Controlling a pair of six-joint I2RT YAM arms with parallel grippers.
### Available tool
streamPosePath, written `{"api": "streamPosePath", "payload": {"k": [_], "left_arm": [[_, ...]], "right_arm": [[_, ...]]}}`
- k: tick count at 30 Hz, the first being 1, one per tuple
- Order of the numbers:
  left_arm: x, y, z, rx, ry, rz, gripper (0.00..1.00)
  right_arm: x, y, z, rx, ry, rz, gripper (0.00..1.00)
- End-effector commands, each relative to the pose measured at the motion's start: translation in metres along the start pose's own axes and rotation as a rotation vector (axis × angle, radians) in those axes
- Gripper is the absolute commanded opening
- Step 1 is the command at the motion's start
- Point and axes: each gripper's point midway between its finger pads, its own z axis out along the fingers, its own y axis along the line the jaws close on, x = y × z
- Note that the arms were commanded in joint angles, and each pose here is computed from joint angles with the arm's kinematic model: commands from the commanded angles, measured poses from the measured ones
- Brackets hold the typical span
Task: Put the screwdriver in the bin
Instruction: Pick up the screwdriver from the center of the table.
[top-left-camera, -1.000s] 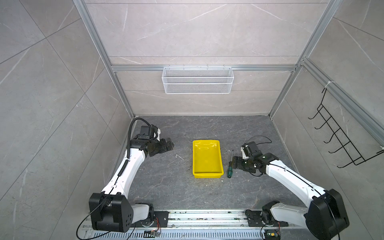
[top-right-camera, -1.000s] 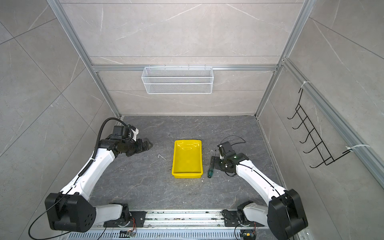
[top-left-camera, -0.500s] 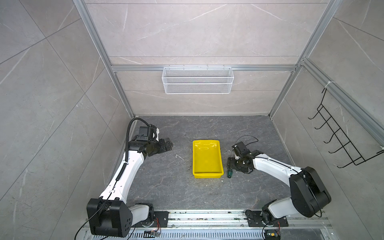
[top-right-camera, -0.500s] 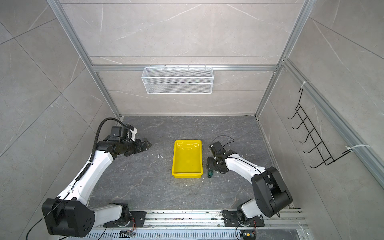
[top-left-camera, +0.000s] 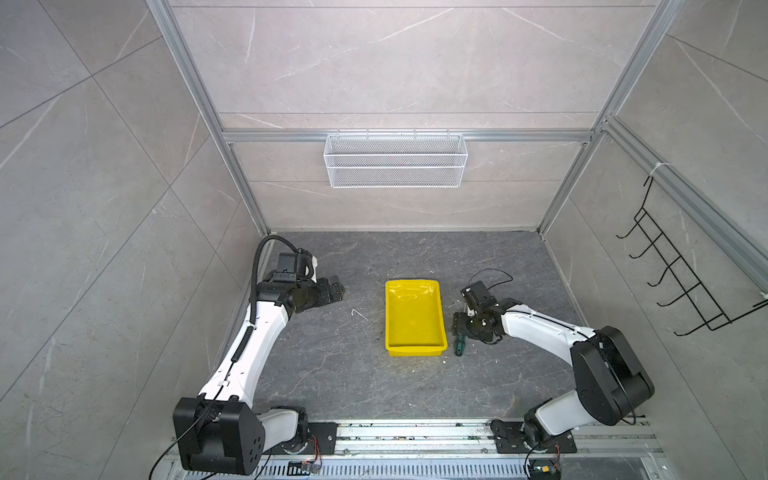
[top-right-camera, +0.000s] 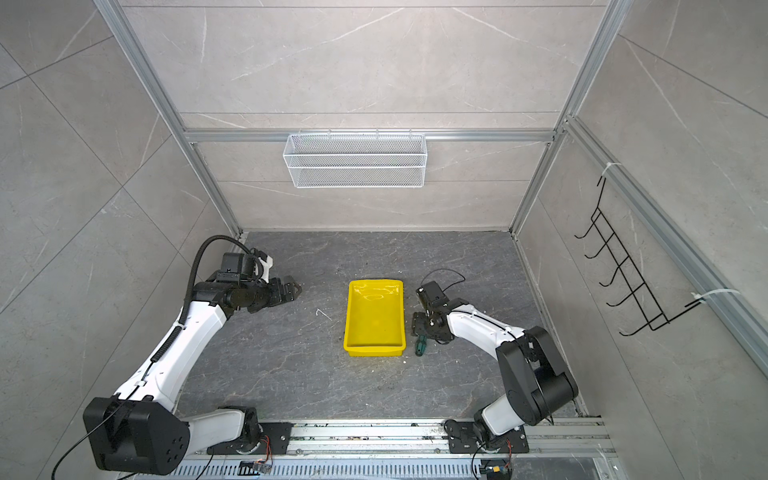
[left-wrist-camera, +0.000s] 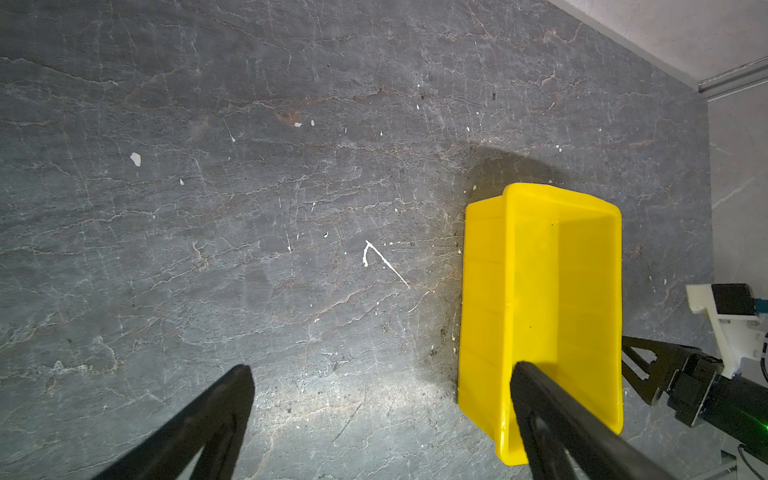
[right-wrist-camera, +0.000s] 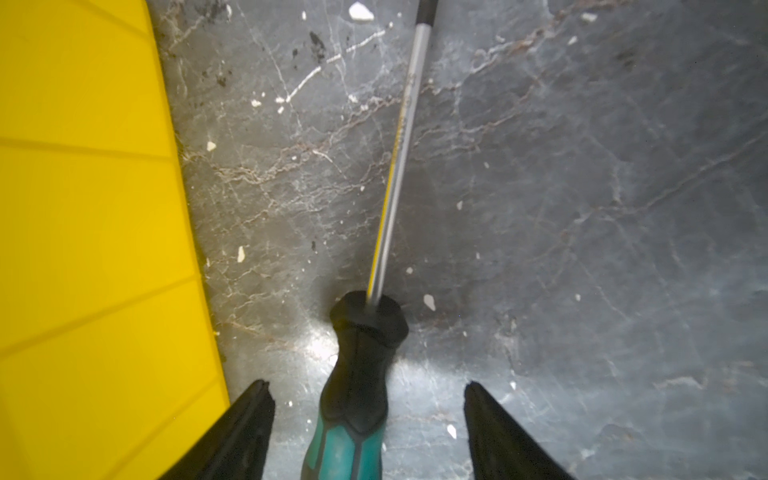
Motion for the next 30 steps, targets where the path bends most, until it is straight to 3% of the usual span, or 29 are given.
{"api": "streamPosePath", "payload": {"k": [1,14,30], "left_arm": [[-0.005,-0.003,-0.008,0.007,-0.032,0.036,1.0],[-0.005,-0.002,-0.01,0.001,-0.035,0.04,1.0],[-0.003,-0.003,-0.008,0.009,-0.02,0.037,1.0]], "right_arm": [[-0.005,0.002,0.003,0.016,-0.011,-0.011,0.76],[-0.001,0.002,0.01,0.06,0.011,-0.027,0.72],[0.005,-0.002,0.022,0.09,0.042,-0.047,0.45]]}}
